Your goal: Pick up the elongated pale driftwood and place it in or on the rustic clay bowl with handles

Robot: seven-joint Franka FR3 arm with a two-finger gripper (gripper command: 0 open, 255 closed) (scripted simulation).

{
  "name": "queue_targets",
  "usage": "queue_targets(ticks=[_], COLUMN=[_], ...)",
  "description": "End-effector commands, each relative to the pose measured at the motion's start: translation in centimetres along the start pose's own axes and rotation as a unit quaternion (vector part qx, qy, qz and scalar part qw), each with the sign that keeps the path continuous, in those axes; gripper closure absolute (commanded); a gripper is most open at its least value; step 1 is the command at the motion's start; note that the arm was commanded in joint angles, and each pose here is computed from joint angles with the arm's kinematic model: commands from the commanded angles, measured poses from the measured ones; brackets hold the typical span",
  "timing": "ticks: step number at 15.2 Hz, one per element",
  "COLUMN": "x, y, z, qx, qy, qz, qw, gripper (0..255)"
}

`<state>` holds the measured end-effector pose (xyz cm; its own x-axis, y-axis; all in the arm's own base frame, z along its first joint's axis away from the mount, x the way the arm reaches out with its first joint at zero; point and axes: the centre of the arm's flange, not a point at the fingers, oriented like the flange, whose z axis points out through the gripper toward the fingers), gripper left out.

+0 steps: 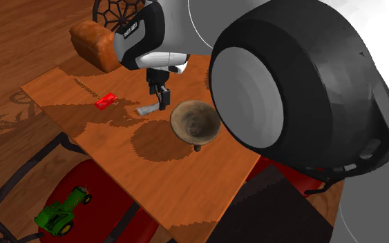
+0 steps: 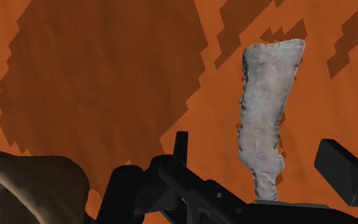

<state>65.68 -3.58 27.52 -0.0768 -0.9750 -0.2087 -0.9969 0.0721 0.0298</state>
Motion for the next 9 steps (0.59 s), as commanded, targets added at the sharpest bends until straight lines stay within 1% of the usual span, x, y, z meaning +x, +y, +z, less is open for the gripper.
queue_targets(ticks=[1, 4, 9], x=[0.1, 0.1, 0.1], y=[0.0, 0.0, 0.0], z=[1.0, 2.4, 2.4], qx=[0.001, 0.001, 0.001], qy=[0.000, 0.000, 0.000], qz=[0.001, 0.001, 0.001], qw=[1.0000, 1.0000, 1.0000], gripper=[0, 0, 0])
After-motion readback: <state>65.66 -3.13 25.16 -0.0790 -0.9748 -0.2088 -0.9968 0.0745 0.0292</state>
